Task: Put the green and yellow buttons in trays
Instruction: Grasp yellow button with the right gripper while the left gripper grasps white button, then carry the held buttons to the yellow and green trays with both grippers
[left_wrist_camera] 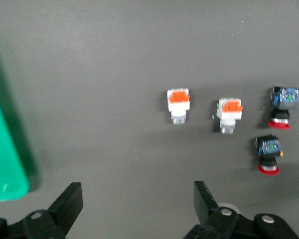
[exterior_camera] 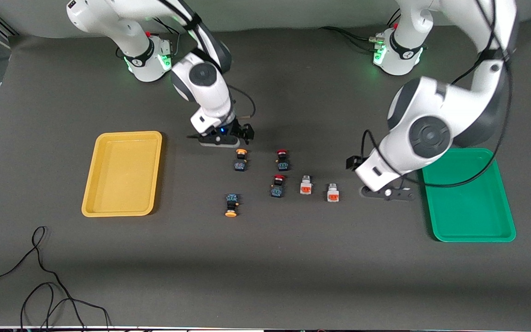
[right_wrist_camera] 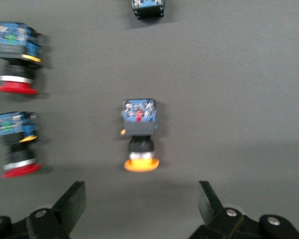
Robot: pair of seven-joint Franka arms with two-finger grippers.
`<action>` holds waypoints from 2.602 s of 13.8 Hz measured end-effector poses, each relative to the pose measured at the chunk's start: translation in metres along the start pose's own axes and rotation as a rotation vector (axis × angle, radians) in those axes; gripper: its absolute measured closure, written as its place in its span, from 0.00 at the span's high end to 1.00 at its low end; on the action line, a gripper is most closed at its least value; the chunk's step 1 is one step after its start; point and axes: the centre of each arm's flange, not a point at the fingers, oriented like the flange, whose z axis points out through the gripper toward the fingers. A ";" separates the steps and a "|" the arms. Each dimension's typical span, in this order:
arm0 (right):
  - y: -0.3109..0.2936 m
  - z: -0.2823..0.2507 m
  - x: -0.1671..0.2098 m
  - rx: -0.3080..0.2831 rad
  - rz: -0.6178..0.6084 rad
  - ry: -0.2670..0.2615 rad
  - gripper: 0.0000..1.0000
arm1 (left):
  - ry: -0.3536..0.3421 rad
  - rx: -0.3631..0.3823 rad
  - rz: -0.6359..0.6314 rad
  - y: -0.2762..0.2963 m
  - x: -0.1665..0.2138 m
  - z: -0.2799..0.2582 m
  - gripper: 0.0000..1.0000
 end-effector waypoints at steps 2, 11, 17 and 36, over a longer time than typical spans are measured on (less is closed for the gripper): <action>0.006 0.033 0.008 -0.016 -0.011 0.009 1.00 | 0.003 -0.007 0.004 0.008 0.015 0.037 1.00; -0.008 0.063 0.042 -0.030 -0.019 0.034 0.66 | 0.015 -0.023 -0.051 0.041 0.043 0.169 1.00; -0.011 0.048 0.057 -0.035 -0.016 0.048 0.41 | -0.004 -0.017 -0.046 0.047 0.043 0.203 0.97; 0.422 -0.224 0.225 -0.075 -0.327 -0.171 0.41 | -0.027 0.009 -0.191 -0.144 0.018 -0.114 0.41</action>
